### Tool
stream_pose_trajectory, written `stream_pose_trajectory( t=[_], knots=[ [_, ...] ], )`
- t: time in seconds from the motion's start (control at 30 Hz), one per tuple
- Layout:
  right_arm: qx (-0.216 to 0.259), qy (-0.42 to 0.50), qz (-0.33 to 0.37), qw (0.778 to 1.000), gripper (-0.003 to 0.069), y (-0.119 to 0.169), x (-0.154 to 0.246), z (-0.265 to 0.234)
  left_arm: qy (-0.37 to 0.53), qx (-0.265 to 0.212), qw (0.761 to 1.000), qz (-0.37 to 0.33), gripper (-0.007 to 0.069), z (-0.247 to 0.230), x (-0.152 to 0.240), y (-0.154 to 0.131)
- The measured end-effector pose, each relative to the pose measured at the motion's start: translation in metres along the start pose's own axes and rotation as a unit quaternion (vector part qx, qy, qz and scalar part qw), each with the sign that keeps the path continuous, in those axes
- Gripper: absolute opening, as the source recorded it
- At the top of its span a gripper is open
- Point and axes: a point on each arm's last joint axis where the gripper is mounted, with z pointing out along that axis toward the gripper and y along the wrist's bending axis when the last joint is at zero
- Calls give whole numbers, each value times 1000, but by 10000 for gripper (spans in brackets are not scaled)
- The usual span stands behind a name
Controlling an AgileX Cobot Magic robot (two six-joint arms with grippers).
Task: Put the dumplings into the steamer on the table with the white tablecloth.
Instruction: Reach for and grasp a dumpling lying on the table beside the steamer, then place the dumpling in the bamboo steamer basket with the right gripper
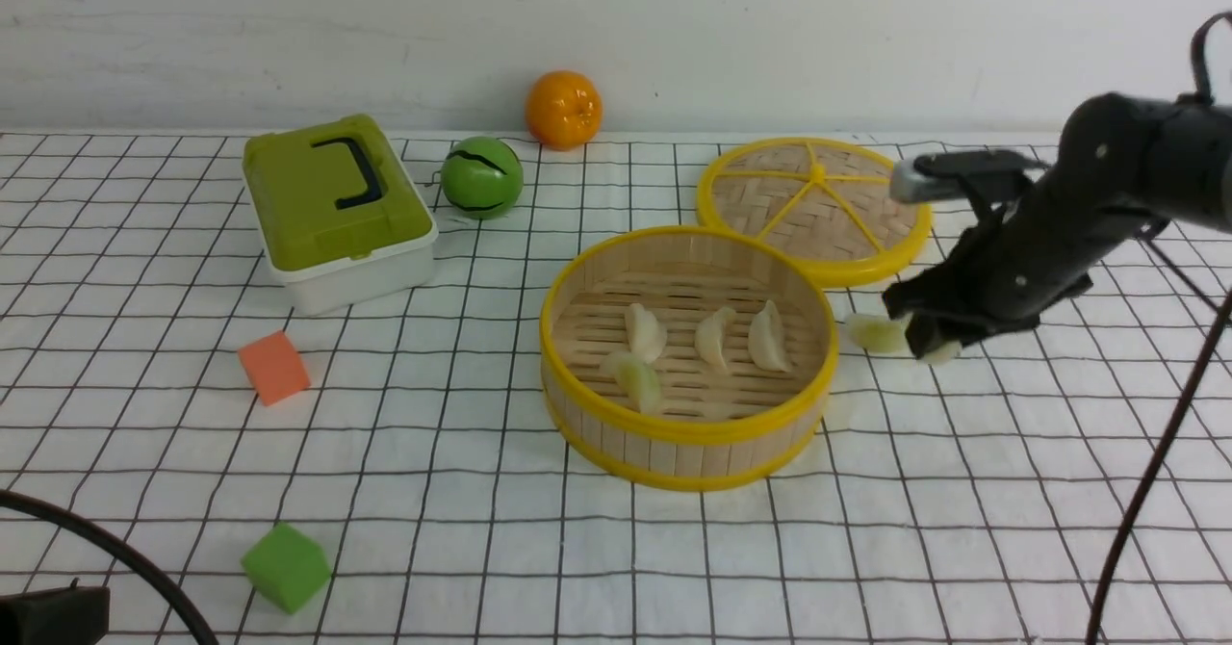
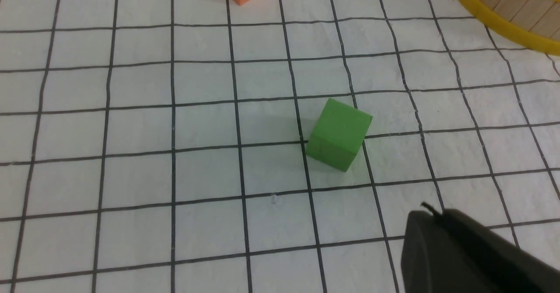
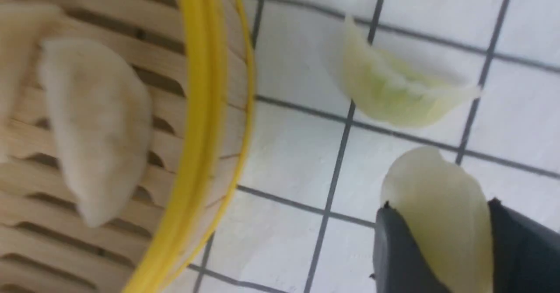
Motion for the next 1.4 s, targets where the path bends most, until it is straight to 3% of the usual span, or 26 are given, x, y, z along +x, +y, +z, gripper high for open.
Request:
stream_pose_trajectory(
  t=[0.17,0.23,0.27,0.33,0.53,0.87,1.13,1.4],
  knots=[
    [-57,-45,24,997,244,28,-10,-45,1,1,1000,-2,23,0,0,0],
    [-107,-39,22,993,244,63,-5,-51,1,1,1000,-2,27,0,0,0],
    [-111,-38,20,993,244,66,-5,-51,1,1,1000,-2,27,0,0,0],
    [-142,-8,0,990,244,103,10,-37,1,1,1000,-2,29,0,0,0],
    [-148,4,-33,988,244,139,25,6,3,5,1000,-9,32,0,1,-1],
    [-142,-12,-18,990,253,144,27,35,7,7,1000,-13,39,0,1,-1],
    [-150,-9,-4,989,501,145,28,36,8,8,1000,-15,48,0,1,-1],
    [-141,-21,-46,989,542,141,13,6,8,8,1000,-15,55,0,1,-1]
  ],
)
